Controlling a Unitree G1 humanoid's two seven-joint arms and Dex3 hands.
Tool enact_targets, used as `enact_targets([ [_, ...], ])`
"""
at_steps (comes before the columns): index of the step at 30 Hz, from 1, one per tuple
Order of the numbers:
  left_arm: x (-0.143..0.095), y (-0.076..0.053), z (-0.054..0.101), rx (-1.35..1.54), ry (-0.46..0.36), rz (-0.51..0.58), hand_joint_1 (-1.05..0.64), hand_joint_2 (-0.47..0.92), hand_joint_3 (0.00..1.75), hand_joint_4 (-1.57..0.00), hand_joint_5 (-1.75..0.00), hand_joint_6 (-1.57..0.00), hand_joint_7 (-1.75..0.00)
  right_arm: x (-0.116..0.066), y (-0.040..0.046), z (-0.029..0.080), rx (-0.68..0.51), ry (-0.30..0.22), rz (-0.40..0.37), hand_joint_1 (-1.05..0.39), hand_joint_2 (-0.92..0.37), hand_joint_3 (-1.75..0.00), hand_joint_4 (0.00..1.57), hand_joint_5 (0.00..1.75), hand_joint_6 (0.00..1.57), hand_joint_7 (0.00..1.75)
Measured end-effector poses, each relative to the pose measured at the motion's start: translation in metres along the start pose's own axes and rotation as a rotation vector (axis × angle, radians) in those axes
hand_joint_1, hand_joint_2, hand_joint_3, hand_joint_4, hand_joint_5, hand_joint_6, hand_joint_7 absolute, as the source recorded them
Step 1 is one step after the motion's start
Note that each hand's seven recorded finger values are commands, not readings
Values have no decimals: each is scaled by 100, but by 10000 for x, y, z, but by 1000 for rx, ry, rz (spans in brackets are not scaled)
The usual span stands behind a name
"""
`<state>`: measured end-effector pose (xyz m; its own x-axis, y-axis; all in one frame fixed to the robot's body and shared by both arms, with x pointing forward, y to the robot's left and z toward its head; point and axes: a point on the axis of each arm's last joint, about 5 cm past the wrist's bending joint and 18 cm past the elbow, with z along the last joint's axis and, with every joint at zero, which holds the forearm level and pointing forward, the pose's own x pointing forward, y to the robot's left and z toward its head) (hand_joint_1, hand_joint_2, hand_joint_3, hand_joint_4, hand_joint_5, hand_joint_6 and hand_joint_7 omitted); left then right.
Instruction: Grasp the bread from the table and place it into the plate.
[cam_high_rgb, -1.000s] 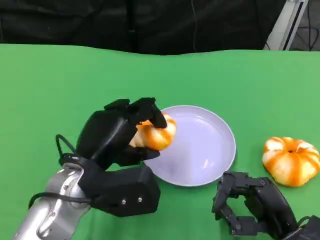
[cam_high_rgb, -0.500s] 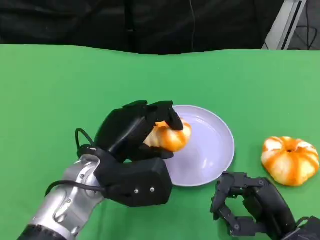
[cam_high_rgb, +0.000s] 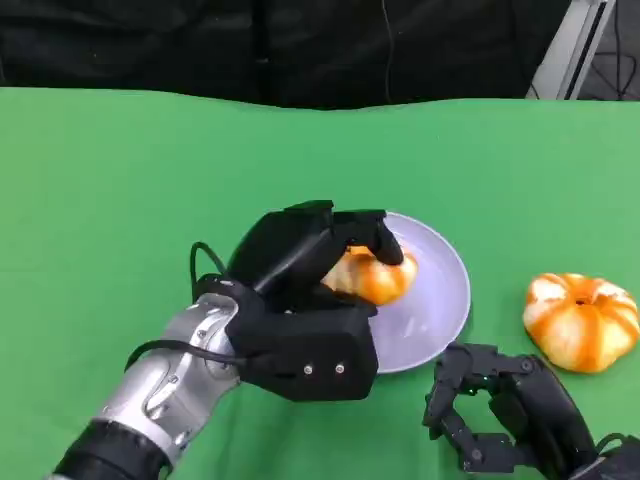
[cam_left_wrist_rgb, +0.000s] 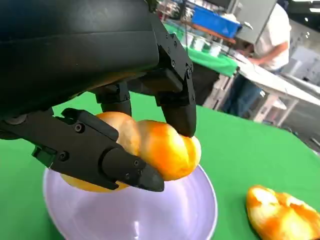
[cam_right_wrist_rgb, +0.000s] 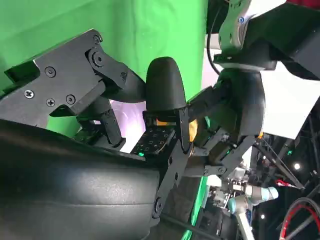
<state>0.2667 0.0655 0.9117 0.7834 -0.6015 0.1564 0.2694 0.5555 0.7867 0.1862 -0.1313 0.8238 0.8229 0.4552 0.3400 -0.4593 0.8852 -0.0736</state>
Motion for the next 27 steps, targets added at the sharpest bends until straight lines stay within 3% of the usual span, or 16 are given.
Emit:
enact_targets([
  [4, 66, -35, 0, 1, 3, -33, -17, 92, 11, -60, -136, -80, -84, -1, 1, -5, 7, 9, 4, -17, -53, -107, 84, 156, 88, 125],
  [8, 124, -38, -9, 10, 11, -60, -14, 92, 10, -64, -121, -90, -58, -1, 3, -6, 7, 10, 8, -17, -55, -104, 84, 156, 87, 126],
  [12, 145, -39, -28, 11, 24, -78, -15, 92, 10, -71, -91, -99, -29, 0, 3, -6, 7, 10, 10, -17, -58, -99, 83, 156, 86, 127],
  [15, 143, -56, -50, 7, 42, -101, -22, 92, 11, -79, -51, -100, -7, 1, 4, -6, 6, 10, 9, -17, -59, -96, 83, 156, 86, 127],
  [18, 149, -56, -83, 5, 65, -140, -29, 92, 14, -85, -21, -93, -1, 2, 4, -6, 5, 10, 9, -16, -61, -94, 83, 155, 86, 127],
  [21, 155, -55, -109, 4, 79, -155, -42, 92, 25, -79, -6, -79, 0, 3, 4, -6, 6, 9, 8, -15, -60, -96, 83, 156, 86, 128],
  [25, 176, -35, -123, 9, 86, -163, -56, 92, 38, -70, -1, -68, 0, 4, 4, -6, 6, 9, 10, -16, -58, -100, 83, 156, 85, 129],
  [27, 190, -22, -120, 10, 83, -168, -70, 92, 53, -57, 0, -57, 0, 5, 4, -6, 6, 9, 10, -16, -58, -101, 83, 157, 86, 129],
])
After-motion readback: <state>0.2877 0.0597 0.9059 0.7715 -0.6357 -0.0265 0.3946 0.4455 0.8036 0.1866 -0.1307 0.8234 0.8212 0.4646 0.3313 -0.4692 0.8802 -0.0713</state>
